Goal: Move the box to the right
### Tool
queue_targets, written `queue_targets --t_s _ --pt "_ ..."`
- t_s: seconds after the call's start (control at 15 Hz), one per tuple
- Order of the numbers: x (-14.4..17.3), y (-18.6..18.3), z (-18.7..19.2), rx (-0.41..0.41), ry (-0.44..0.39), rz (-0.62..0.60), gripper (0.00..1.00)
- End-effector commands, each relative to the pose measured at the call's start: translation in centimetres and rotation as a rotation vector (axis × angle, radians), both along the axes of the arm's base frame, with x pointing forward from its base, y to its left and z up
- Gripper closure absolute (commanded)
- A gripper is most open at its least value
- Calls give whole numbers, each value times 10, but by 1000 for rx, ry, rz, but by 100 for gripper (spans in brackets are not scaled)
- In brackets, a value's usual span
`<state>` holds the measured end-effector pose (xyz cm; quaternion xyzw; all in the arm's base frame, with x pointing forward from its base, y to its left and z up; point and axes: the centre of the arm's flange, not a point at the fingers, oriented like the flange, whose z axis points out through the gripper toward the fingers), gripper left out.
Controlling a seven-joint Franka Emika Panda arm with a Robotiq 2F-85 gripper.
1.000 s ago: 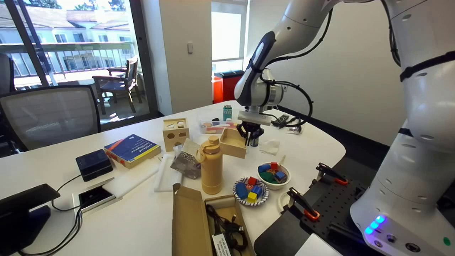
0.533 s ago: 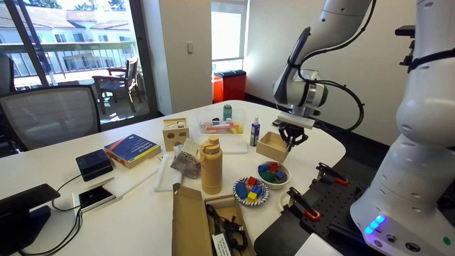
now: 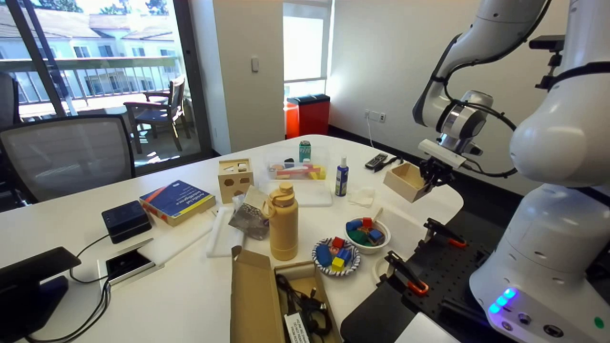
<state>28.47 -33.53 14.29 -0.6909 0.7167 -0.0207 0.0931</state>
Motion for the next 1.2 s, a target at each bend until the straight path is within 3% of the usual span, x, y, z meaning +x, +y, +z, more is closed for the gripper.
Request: queue_targets --t_s 0.0,0.47,0.73,0.8,0.87,1.13 --pt "22 -37 -13 -4 -24 -48 98" --pt "63 -58 -79 21 61 -67 98" --pt "70 -58 -107 23 77 -95 98" --pt "66 -58 -107 14 67 -111 68" --pt "63 -59 -105 9 53 -130 68" --pt "51 -61 -82 -33 8 -180 39"
